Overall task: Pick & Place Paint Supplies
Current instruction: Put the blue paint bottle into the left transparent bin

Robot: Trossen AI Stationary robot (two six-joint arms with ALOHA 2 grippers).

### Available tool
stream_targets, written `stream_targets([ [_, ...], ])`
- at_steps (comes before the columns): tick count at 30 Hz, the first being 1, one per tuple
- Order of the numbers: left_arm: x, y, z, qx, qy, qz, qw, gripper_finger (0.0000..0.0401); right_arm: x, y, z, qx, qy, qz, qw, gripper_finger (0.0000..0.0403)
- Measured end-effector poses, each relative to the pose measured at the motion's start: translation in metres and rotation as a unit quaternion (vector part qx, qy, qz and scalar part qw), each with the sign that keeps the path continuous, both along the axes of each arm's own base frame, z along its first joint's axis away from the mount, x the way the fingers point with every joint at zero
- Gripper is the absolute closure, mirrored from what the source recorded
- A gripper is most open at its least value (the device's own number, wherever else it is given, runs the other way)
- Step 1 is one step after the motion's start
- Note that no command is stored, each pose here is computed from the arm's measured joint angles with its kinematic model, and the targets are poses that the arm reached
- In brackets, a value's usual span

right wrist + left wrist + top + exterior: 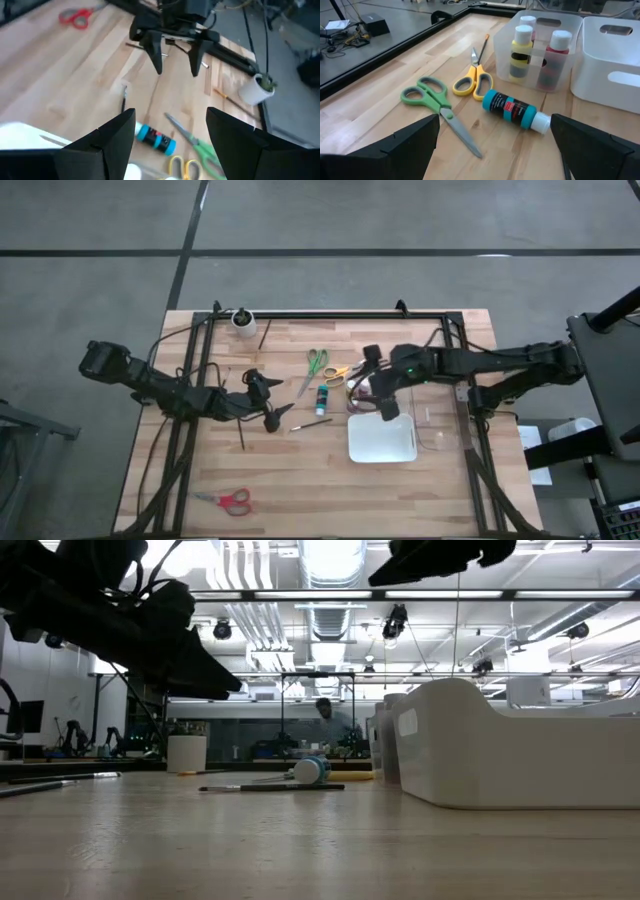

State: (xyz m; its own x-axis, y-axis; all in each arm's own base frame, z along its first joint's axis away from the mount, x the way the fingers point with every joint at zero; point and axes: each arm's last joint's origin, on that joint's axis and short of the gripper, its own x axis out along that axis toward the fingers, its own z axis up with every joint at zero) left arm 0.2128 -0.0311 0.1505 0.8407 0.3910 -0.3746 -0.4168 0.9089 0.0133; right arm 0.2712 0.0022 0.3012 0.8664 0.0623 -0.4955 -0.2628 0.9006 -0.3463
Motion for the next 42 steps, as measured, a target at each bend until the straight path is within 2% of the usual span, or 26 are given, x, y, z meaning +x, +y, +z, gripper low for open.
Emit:
stream_targets([
  [6, -0.001, 0.000, -0.002, 0.003, 0.013, 0.000, 1.000, 0.0013, 0.029, 0.008, -0.011, -0.093, 0.068, 0.076, 0.990, 0.0161],
  [11, -0.001, 0.000, -0.002, 0.003, 0.014, 0.000, 1.000, 0.0013, 0.058, 0.014, -0.024, -0.151, 0.132, 0.137, 0.970, 0.0161],
  [18, -0.001, 0.000, -0.002, 0.003, 0.014, 0.000, 1.000, 0.0013, 0.099, 0.015, -0.037, -0.187, 0.180, 0.181, 0.949, 0.0161],
  [24, -0.001, 0.000, -0.002, 0.003, 0.014, 0.000, 1.000, 0.0013, 0.122, 0.016, -0.045, -0.218, 0.185, 0.212, 0.935, 0.0161],
  [29, -0.001, 0.000, -0.002, 0.003, 0.014, 0.000, 1.000, 0.0013, 0.135, 0.016, -0.063, -0.243, 0.198, 0.237, 0.920, 0.0161],
  [39, -0.001, 0.000, -0.003, 0.003, 0.015, 0.000, 1.000, 0.0013, 0.152, 0.017, -0.103, -0.262, 0.218, 0.262, 0.903, 0.0161],
  [42, -0.001, 0.000, -0.003, 0.003, 0.015, 0.000, 1.000, 0.0013, 0.155, 0.016, -0.111, -0.290, 0.226, 0.264, 0.892, 0.0161],
])
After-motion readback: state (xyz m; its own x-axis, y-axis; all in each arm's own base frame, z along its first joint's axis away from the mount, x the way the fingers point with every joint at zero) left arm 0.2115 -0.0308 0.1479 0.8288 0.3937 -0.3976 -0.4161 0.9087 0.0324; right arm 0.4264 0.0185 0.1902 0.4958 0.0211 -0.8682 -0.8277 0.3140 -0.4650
